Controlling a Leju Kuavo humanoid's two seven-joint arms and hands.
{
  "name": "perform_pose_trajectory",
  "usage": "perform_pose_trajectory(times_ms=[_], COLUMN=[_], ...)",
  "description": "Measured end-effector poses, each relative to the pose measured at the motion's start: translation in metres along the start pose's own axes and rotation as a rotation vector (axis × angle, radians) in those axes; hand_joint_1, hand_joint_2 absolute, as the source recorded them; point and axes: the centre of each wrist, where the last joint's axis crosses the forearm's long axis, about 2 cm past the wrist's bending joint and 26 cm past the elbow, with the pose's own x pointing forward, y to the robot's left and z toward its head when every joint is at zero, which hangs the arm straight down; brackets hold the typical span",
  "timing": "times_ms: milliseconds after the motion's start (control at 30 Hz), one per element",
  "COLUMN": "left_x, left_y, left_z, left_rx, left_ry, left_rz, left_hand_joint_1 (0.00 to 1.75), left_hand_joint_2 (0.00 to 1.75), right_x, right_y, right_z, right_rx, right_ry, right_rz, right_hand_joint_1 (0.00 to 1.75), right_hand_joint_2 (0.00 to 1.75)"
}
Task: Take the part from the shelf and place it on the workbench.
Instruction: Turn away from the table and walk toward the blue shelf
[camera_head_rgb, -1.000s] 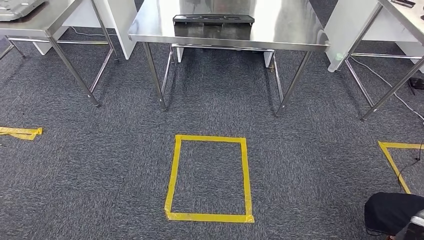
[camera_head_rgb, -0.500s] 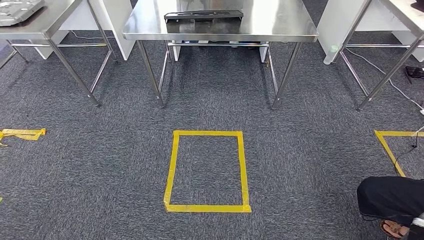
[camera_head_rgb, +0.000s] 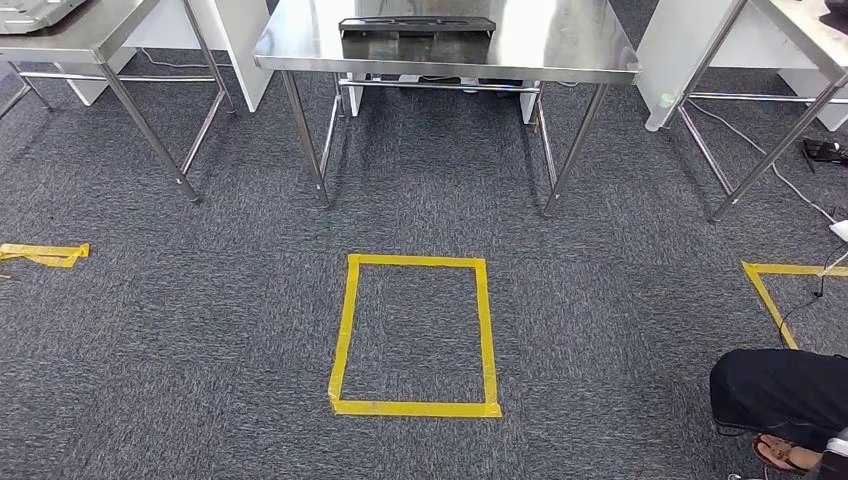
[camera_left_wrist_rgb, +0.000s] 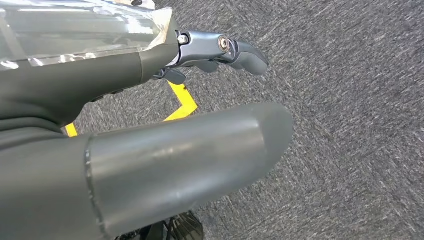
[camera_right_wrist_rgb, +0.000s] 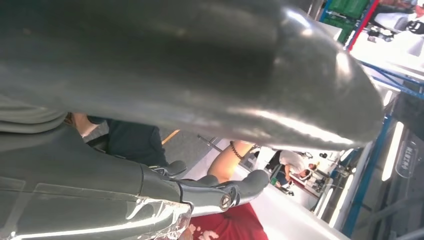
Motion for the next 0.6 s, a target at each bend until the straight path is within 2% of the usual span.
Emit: perform_pose_trajectory(times_ms=[600], left_x=[0.003], left_y=[-0.001], left_z=[-0.001], left_rx=[-0.007], left_ry=[-0.006], left_rz=[-0.01], left_hand_joint_1=[0.0], left_hand_joint_2=[0.0], right_x=[-0.003], right_y=[-0.011], right_z=[0.003], right_rx=[-0.025], right_ry=[0.033], right_rz=[-0.041], right_hand_joint_1=[0.0], right_hand_joint_2=[0.0])
